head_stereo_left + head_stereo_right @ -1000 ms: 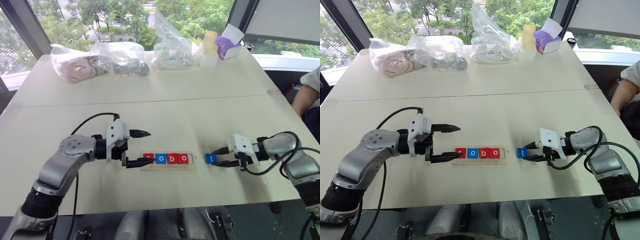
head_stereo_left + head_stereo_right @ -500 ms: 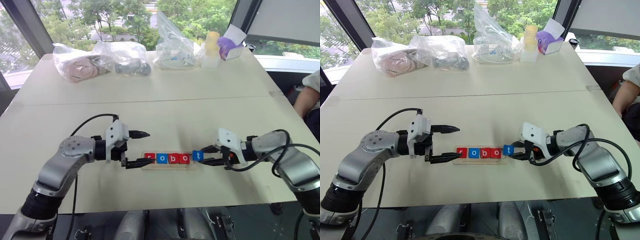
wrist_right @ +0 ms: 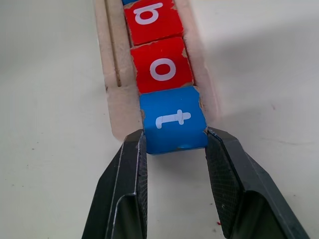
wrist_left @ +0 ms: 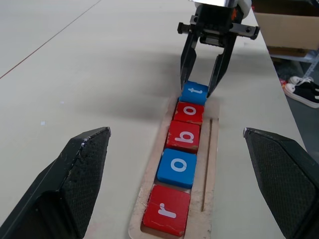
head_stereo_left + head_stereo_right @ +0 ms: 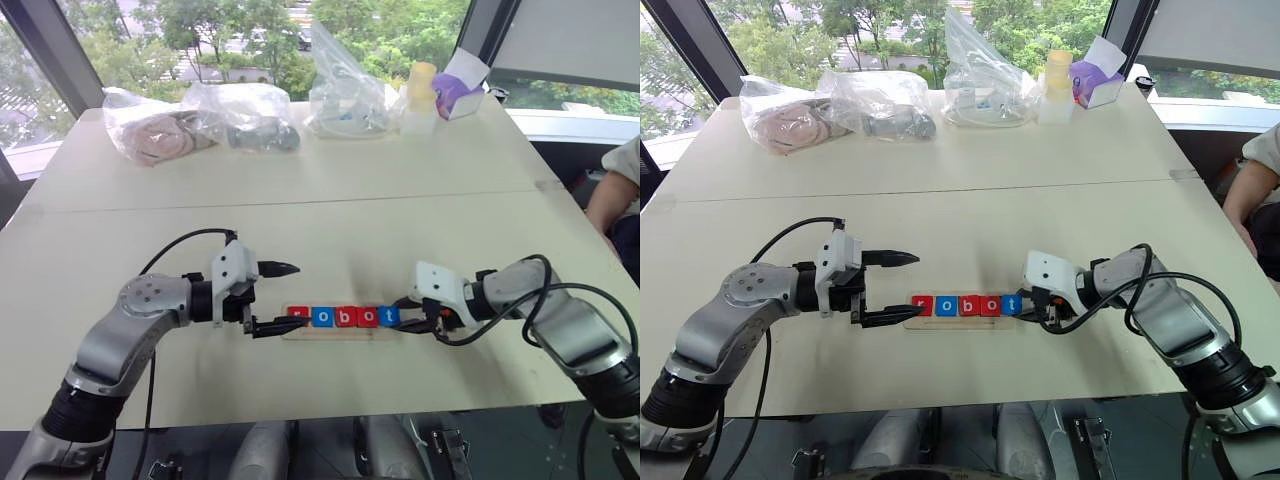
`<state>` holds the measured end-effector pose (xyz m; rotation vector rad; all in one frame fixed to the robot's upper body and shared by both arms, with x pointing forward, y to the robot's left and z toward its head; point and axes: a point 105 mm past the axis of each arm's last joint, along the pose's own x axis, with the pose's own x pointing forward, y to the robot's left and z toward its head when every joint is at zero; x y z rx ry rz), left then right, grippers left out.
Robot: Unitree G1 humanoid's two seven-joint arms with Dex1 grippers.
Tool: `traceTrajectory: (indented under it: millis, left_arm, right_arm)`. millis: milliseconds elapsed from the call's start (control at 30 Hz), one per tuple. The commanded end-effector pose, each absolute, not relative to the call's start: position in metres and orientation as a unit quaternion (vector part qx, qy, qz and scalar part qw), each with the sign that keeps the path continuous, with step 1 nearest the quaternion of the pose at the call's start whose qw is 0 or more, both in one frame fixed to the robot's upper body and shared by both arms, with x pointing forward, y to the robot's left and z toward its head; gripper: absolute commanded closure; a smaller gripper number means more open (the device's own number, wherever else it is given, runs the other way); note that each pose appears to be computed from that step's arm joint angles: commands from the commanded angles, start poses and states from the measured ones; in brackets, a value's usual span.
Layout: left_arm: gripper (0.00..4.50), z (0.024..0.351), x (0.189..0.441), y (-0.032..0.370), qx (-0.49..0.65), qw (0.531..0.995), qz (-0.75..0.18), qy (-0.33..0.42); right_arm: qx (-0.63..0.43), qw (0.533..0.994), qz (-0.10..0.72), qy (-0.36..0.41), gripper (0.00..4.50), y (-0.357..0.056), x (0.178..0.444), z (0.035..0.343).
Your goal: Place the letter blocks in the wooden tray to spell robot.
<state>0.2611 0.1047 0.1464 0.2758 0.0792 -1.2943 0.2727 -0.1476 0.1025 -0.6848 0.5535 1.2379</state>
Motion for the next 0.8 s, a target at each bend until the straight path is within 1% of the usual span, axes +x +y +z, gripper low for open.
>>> traceTrajectory:
  millis: [33,800]
  left_arm:
    - [0.00,0.156,0.257,0.102,0.133,0.786,-0.604,0.016]
    - [0.00,0.156,0.255,0.101,0.127,0.791,-0.598,0.018]
  right_arm:
    - [-0.323,0.722,0.567,0.229,3.42,-0.141,0.274,0.112]
    - [-0.320,0.712,0.585,0.220,3.42,-0.124,0.275,0.110]
